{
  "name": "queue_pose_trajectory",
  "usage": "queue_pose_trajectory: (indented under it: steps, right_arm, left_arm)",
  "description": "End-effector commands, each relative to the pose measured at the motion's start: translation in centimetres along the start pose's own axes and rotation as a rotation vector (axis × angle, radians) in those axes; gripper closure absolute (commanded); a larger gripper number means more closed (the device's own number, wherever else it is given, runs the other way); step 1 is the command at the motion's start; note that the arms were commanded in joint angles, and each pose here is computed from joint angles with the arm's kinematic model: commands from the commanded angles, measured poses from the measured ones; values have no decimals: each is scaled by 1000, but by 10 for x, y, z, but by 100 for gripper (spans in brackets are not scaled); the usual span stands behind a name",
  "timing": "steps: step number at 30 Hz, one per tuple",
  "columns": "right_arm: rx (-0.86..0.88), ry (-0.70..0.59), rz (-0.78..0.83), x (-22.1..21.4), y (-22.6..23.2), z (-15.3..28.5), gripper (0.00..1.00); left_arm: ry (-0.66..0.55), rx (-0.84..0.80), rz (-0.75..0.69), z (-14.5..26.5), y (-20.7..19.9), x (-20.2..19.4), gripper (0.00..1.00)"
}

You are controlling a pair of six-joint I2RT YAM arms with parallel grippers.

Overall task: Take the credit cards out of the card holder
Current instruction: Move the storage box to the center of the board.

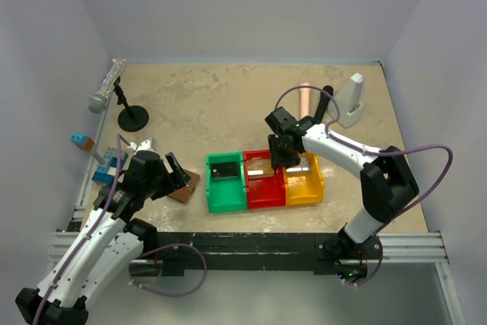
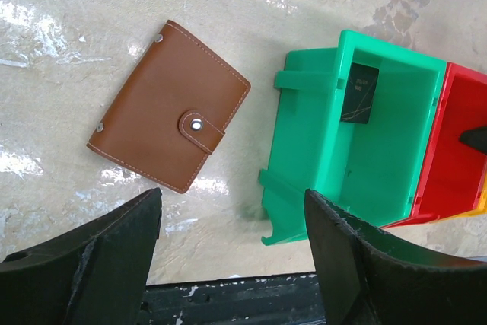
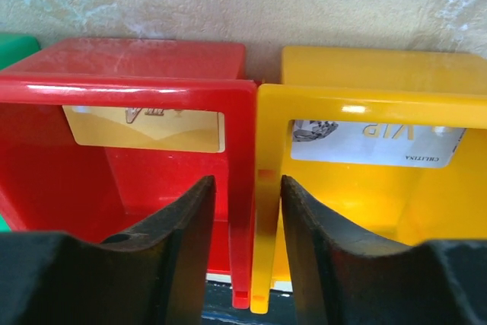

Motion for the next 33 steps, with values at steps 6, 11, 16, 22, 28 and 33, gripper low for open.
queue_pose_trajectory:
  steps: [6, 11, 16, 22, 28, 33]
  right_arm:
    - [1, -19, 45, -10, 15, 2, 50]
    - [-28, -29, 27, -21, 6, 6, 47]
    - [-33, -34, 22, -37, 3, 12, 40]
    - [-20, -3, 36, -56, 12, 6, 46]
    - [-33, 25, 32, -61, 17, -6, 51]
    - [-31, 55, 30, -65, 19, -17, 61]
  left_arm:
    - [-9, -22, 21, -1, -3, 0, 20]
    - [-8, -24, 24, 0, -2, -1, 20]
    - [-2, -28, 26, -1, -2, -3, 20]
    - [8, -34, 30, -4, -1, -5, 21]
    - [10, -39, 34, -2, -1, -7, 21]
    - [8, -47, 38, 0, -1, -7, 21]
Point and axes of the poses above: each gripper's point midway between its finger pads, its own z axis back along the fingers, its own y axis along the line the jaws close on, x = y × z, the point moved 2 cm from there along z, back along the fingers, and after that the axes turned 10 degrees about z, right-handed, at the moved point
